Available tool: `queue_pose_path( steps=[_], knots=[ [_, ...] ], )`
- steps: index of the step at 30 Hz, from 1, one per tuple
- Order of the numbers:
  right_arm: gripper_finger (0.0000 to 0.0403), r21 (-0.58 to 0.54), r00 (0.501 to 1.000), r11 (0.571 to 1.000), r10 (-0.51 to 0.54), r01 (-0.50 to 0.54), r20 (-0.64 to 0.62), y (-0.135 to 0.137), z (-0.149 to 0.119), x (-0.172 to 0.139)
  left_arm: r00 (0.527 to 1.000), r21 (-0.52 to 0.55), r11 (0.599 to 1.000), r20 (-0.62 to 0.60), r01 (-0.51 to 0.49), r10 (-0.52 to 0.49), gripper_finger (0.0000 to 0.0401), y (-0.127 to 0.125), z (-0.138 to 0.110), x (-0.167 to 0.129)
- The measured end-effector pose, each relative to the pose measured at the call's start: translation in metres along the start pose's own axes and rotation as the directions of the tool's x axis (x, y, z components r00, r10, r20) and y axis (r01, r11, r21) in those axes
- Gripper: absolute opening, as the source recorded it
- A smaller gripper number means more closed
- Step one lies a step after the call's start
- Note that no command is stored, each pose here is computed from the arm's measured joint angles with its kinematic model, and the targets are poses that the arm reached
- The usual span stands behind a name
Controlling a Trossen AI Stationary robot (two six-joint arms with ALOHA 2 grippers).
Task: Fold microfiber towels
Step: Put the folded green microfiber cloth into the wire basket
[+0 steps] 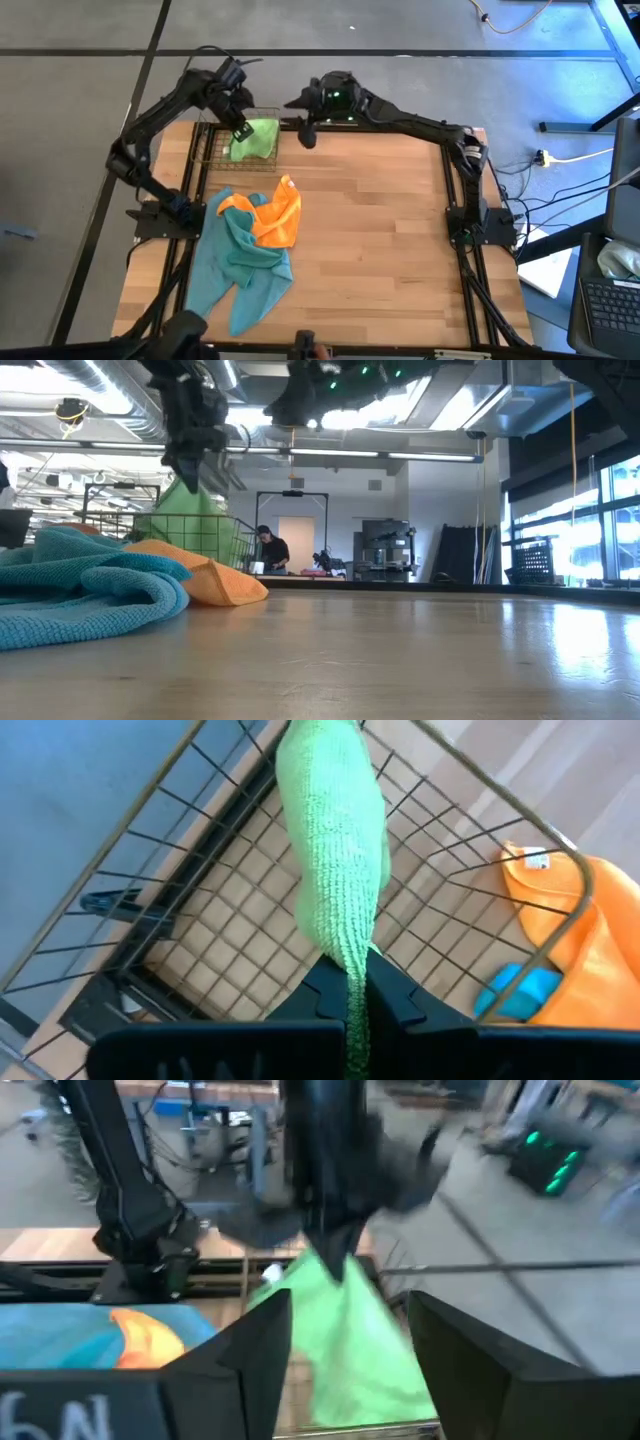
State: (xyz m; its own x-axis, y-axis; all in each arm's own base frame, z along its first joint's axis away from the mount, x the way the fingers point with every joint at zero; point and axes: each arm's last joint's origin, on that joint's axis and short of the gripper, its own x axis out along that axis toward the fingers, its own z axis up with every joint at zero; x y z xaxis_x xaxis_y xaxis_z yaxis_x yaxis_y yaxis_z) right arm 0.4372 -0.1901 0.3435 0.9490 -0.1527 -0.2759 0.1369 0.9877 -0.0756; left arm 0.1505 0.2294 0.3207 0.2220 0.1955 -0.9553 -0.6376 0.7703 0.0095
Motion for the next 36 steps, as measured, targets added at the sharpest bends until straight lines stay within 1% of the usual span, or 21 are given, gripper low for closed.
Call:
queue_pose_path(
  steps=[2,4,5,8,10,13,14,16,19,20,22,24,26,28,30,33,36],
  knots=[
    [0.022,0.025,0.999,0.999,0.032,-0.031,-0.03,-0.005,-0.014,0.013,1.0,0.003,1.0,0.006,-0.001,0.001,0.0,-0.002,-0.004,-0.006],
    [0.0228,0.014,0.998,0.999,0.051,-0.05,-0.029,-0.01,-0.019,0.021,1.0,0.019,1.0,0.01,-0.003,0.003,0.0,-0.003,-0.007,-0.01],
    [0.0229,0.004,0.999,0.999,0.048,-0.048,-0.016,-0.012,-0.017,0.024,1.0,0.034,0.999,0.017,0.0,-0.001,0.0,-0.004,-0.007,-0.012],
    [0.023,-0.017,0.998,0.998,0.053,-0.053,0.026,-0.014,-0.011,0.034,0.996,0.106,0.992,0.05,0.065,-0.071,0.0,-0.007,-0.009,-0.017],
    [0.0228,-0.063,0.997,0.996,0.064,-0.061,0.045,-0.015,-0.011,0.043,0.992,0.142,0.986,0.077,0.092,-0.104,0.0,-0.01,-0.011,-0.022],
    [0.0225,-0.109,0.993,0.991,0.089,-0.08,0.081,-0.018,-0.006,0.052,0.99,0.163,0.983,0.096,0.088,-0.105,0.0,-0.015,-0.013,-0.028],
    [0.0225,-0.11,0.99,0.99,0.102,-0.092,0.092,-0.018,-0.005,0.054,0.989,0.166,0.982,0.101,0.086,-0.104,0.0,-0.016,-0.014,-0.029],
    [0.0226,-0.077,0.983,0.987,0.148,-0.14,0.104,-0.019,-0.007,0.059,0.989,0.168,0.983,0.114,0.075,-0.095,0.0,-0.017,-0.016,-0.035],
    [0.0228,-0.025,0.974,0.977,0.214,-0.213,0.074,-0.013,-0.021,0.072,0.987,0.171,0.984,0.136,0.057,-0.081,0.0,-0.017,-0.015,-0.045],
    [0.0229,-0.028,0.972,0.974,0.226,-0.224,0.062,-0.009,-0.026,0.076,0.986,0.171,0.984,0.146,0.052,-0.077,0.0,-0.017,-0.014,-0.049],
    [0.0229,-0.069,0.97,0.97,0.239,-0.235,0.05,-0.003,-0.033,0.083,0.981,0.175,0.984,0.182,0.035,-0.068,0.0,-0.017,-0.011,-0.06],
    [0.0229,-0.086,0.976,0.973,0.217,-0.213,0.032,0.0,-0.041,0.091,0.977,0.175,0.984,0.204,0.029,-0.065,0.0,-0.018,-0.01,-0.071],
    [0.0229,-0.077,0.987,0.984,0.159,-0.158,0.0,-0.001,-0.051,0.097,0.973,0.182,0.983,0.218,0.033,-0.073,0.0,-0.021,-0.01,-0.081],
    [0.0229,-0.055,0.995,0.993,0.1,-0.101,-0.021,-0.003,-0.054,0.098,0.974,0.187,0.982,0.214,0.031,-0.072,0.0,-0.023,-0.011,-0.089],
    [0.0229,-0.057,0.998,0.996,0.068,-0.067,0.013,-0.005,-0.047,0.095,0.98,0.192,0.981,0.189,0.031,-0.068,0.0,-0.025,-0.015,-0.094],
    [0.0229,-0.036,0.996,0.998,0.061,-0.058,0.069,-0.009,-0.027,0.085,0.989,0.203,0.979,0.141,0.011,-0.04,0.0,-0.025,-0.019,-0.096],
    [0.0229,-0.059,0.991,0.997,0.056,-0.049,0.123,-0.009,-0.007,0.075,0.993,0.206,0.979,0.112,0.0,-0.024,0.0,-0.025,-0.022,-0.095]
  ],
)
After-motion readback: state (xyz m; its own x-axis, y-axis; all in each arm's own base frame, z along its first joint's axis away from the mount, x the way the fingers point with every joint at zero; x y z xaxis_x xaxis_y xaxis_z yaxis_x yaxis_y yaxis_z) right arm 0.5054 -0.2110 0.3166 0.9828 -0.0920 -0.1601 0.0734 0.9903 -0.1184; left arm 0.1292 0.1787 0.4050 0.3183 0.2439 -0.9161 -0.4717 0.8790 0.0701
